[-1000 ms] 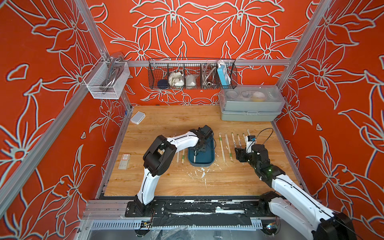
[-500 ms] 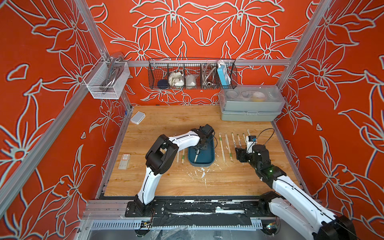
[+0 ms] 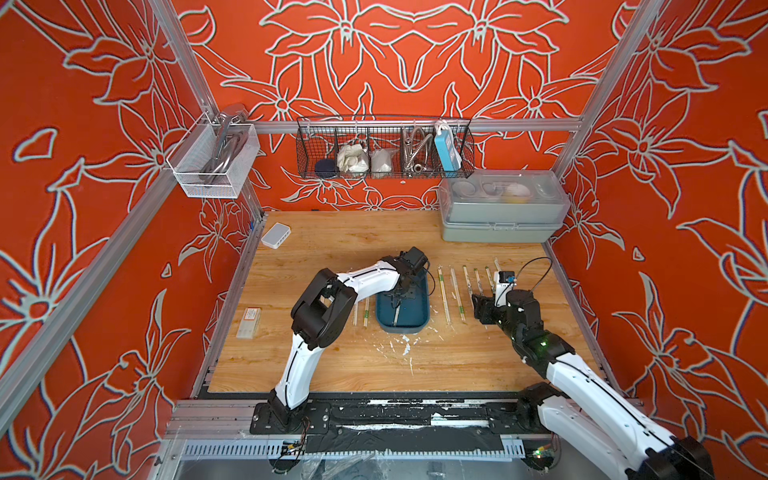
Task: Take the paired disposable chopsticks out of the storage box
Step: Pick up the paired disposable chopsticks from the storage box.
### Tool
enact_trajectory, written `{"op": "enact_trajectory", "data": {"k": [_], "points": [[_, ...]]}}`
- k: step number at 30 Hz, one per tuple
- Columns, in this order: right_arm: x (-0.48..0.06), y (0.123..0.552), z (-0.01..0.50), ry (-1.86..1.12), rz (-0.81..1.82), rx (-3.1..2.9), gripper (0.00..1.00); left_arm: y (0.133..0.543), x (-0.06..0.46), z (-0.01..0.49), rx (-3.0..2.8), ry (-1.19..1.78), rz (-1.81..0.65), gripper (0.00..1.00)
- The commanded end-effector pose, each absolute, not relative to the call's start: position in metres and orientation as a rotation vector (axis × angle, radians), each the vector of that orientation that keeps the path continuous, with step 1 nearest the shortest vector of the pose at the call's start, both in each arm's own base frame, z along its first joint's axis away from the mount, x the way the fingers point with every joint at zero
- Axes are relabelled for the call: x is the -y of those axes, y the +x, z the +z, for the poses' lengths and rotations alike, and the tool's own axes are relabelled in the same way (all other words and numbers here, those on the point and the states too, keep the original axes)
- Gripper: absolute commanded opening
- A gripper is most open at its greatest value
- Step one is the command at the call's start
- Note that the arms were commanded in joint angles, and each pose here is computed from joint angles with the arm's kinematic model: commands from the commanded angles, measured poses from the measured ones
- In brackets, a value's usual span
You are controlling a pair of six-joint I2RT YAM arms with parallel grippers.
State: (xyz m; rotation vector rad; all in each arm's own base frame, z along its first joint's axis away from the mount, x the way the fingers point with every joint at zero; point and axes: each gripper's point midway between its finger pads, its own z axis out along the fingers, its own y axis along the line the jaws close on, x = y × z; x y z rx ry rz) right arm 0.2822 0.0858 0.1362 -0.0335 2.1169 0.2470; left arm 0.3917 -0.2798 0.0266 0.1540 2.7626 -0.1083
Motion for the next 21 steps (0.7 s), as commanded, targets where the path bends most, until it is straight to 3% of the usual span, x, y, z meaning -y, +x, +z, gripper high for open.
{"op": "enact_trajectory", "data": {"k": [1, 21], "points": [[-0.084, 0.284, 0.144, -0.012, 0.237, -2.096, 0.69, 0.372, 0.266, 0.008, -2.863, 0.172, -0.062, 0.0], [-0.086, 0.284, 0.146, -0.027, 0.247, -2.091, 0.69, 0.373, 0.259, 0.124, -2.718, 0.175, -0.158, 0.0]]}}
